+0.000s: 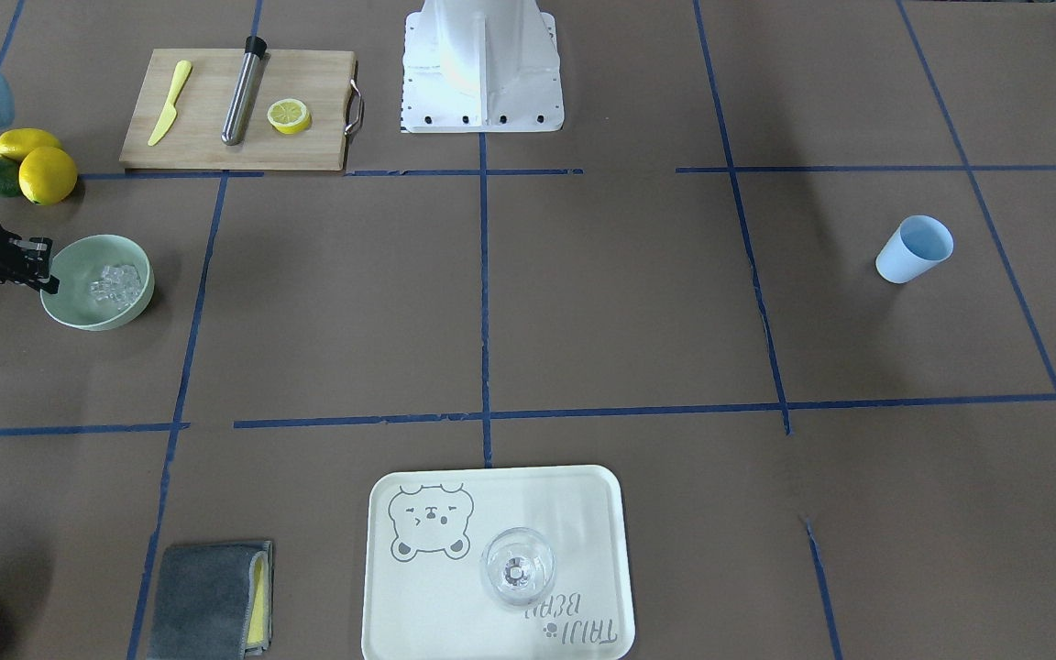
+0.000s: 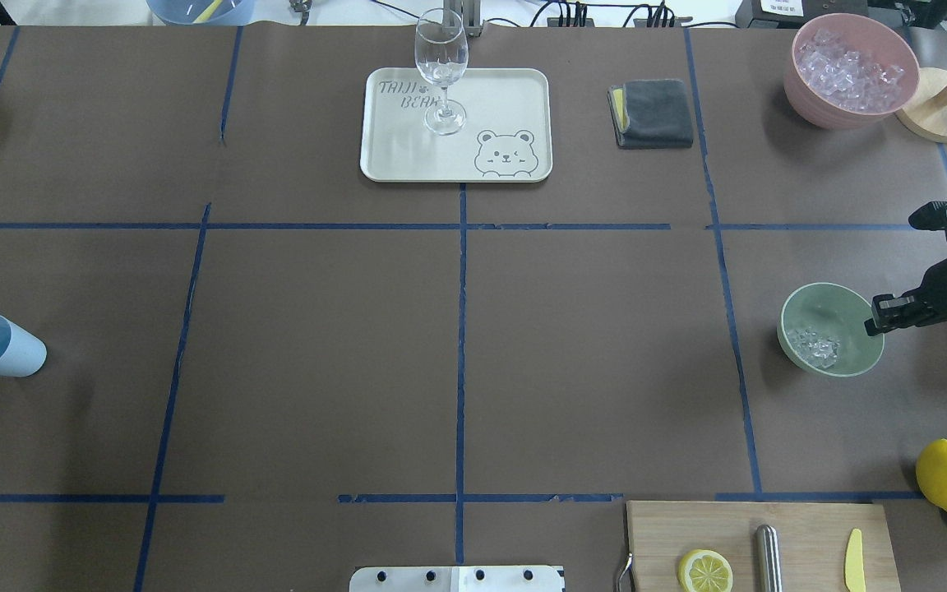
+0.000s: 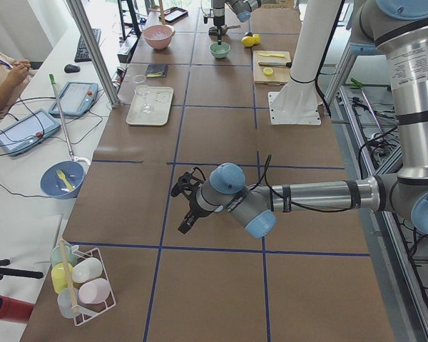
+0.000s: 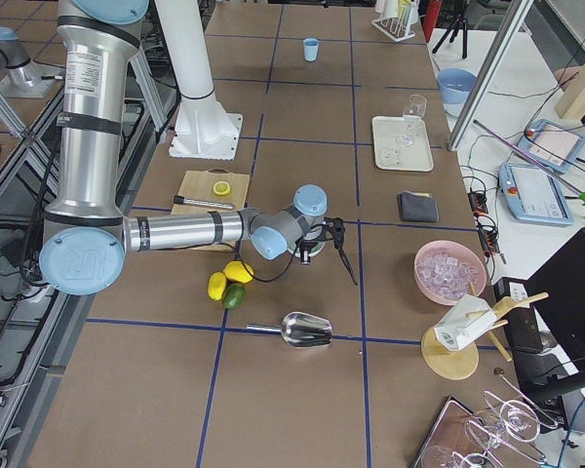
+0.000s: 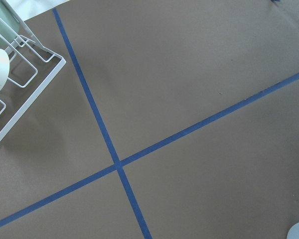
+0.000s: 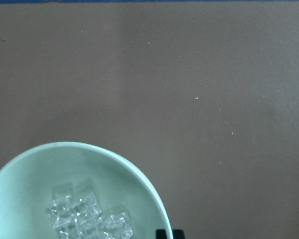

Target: Pour ice into bowl

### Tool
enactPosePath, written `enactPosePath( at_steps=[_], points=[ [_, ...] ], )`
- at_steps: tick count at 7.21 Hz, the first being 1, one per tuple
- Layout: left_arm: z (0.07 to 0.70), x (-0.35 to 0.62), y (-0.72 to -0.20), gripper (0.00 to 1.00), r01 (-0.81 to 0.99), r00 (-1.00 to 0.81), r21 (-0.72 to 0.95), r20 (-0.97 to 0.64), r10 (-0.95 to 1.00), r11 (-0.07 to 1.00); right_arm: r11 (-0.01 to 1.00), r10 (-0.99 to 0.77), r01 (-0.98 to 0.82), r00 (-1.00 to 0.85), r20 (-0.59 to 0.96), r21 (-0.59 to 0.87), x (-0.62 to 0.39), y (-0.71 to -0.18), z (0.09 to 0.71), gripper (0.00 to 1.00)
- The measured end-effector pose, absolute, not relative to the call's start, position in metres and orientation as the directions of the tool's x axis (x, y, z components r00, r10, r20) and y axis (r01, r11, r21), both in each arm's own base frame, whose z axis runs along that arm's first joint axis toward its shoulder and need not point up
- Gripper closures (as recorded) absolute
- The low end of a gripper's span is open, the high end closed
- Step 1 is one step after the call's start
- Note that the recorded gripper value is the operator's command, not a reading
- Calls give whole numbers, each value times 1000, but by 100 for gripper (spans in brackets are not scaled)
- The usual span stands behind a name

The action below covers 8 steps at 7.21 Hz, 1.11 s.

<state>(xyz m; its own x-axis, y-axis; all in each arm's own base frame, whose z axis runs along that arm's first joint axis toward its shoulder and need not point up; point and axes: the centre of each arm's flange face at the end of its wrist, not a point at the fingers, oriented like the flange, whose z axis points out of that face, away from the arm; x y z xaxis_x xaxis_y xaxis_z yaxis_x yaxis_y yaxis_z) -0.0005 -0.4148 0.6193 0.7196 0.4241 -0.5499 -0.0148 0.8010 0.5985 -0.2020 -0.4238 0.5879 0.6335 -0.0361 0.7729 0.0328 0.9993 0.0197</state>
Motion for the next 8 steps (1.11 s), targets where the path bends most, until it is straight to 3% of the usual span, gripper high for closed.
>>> enactPosePath(
  at_steps=[5,8],
  points=[
    [619,3,-412,0,-24,679,557,-601,422,830,997,21,-71,544,839,22,-132,-447,551,0],
    [620,8,-410,0,-70,597,473,-686,417,878,994,-53,-41,618,785,99,-28,-435,602,0]
  ],
)
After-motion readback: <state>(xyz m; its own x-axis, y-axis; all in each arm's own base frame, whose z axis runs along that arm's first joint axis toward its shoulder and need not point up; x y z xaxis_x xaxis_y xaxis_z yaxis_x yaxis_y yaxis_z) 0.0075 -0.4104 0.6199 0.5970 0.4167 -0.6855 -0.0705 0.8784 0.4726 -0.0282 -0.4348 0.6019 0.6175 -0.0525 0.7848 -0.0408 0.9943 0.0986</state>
